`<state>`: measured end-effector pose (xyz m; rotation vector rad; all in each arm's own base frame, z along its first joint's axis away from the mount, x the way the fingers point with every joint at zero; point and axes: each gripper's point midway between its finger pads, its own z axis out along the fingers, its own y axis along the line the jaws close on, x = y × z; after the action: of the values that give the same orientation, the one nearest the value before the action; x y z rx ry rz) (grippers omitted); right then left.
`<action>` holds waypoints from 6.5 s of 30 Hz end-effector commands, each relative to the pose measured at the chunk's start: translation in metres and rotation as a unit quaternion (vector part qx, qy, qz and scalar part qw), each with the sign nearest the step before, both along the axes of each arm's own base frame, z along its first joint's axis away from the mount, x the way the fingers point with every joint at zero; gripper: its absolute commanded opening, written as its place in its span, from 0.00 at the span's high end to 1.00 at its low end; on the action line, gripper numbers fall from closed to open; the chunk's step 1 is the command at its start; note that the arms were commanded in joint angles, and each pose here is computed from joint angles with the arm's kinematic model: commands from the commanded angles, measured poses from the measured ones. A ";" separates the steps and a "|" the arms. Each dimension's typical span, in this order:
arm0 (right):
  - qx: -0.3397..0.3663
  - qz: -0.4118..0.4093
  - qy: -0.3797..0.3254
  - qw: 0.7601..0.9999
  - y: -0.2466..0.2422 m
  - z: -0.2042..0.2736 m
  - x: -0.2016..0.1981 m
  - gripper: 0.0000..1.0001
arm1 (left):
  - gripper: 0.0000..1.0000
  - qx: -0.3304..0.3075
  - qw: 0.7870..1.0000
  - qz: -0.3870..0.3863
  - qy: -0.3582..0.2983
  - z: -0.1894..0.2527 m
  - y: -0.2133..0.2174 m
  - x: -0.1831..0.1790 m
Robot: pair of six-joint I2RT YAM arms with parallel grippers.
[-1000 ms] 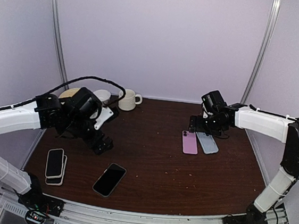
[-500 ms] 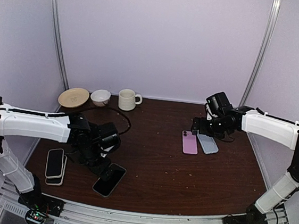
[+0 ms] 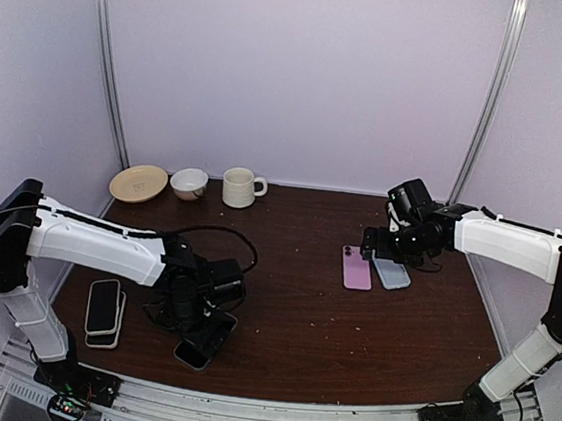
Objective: Take the phone out of the phone case
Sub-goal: Pick up the phone with the phone case from the corner of the board, then pass from the left arm to the right, then remove the top left corner of the phone from the phone case.
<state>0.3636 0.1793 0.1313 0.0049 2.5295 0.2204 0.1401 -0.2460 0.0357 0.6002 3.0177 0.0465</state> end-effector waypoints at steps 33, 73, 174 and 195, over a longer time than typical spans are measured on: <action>0.040 0.063 0.007 0.997 0.020 0.006 -0.024 0.00 | 0.27 -0.052 0.993 -0.102 -0.044 -0.016 -0.035 0.016; 0.399 0.236 0.072 0.883 0.167 0.071 -0.142 0.19 | 0.26 -0.123 0.837 -0.436 -0.305 0.154 -0.152 0.092; 0.159 0.709 -0.399 0.560 0.180 0.155 -0.242 1.00 | 0.29 -0.364 0.578 -0.644 -0.346 0.193 -0.068 -0.017; 0.148 0.705 -0.421 0.552 0.194 0.157 -0.236 1.00 | 0.53 -0.394 0.546 -0.676 -0.299 0.177 -0.071 -0.041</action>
<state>0.1268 0.3654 0.2534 -1.6444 1.0641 0.9745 0.1059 -0.3142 0.2149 1.8832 1.0573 -0.8394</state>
